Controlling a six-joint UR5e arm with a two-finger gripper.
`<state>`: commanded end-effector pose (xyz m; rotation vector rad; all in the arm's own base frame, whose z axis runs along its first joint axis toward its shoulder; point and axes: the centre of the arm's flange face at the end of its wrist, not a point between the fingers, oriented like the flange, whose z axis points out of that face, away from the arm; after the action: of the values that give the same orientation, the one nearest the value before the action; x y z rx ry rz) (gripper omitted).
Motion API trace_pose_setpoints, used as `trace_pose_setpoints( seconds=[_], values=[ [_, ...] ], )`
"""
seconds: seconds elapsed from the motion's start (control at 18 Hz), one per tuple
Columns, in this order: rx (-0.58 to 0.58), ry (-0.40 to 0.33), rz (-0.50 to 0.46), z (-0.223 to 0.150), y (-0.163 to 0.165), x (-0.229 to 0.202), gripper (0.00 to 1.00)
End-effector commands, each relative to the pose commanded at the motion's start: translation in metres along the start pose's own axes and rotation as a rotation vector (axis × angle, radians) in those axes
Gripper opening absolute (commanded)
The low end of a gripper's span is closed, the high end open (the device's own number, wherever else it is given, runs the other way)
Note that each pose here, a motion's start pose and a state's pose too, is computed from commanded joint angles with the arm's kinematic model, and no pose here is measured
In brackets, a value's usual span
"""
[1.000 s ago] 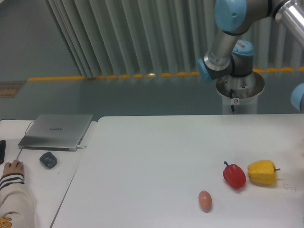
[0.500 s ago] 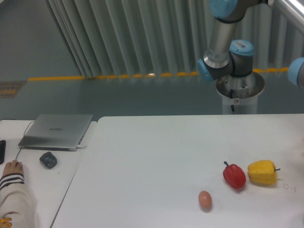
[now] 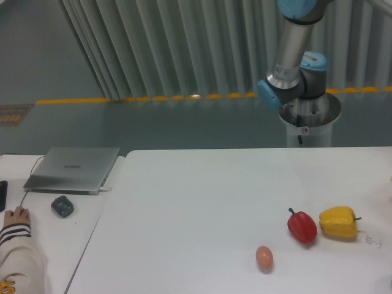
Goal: Place the triangular bread in the basket
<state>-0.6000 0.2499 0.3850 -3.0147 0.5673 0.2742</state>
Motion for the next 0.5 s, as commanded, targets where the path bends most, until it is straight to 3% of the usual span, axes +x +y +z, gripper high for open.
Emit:
trace_pose_setpoints(
  seconds=[0.06,0.11,0.22,0.28,0.5],
  values=[
    [-0.003,0.002,0.014,0.001,0.012,0.003,0.38],
    [-0.006,0.004,0.013,0.001,0.023,0.004,0.62],
    [-0.007,0.011,0.0,0.006,0.033,0.007,0.92],
    [-0.008,0.015,-0.015,0.007,0.041,0.009,1.0],
    [-0.01,0.025,-0.023,0.007,0.057,0.019,1.0]
  ],
)
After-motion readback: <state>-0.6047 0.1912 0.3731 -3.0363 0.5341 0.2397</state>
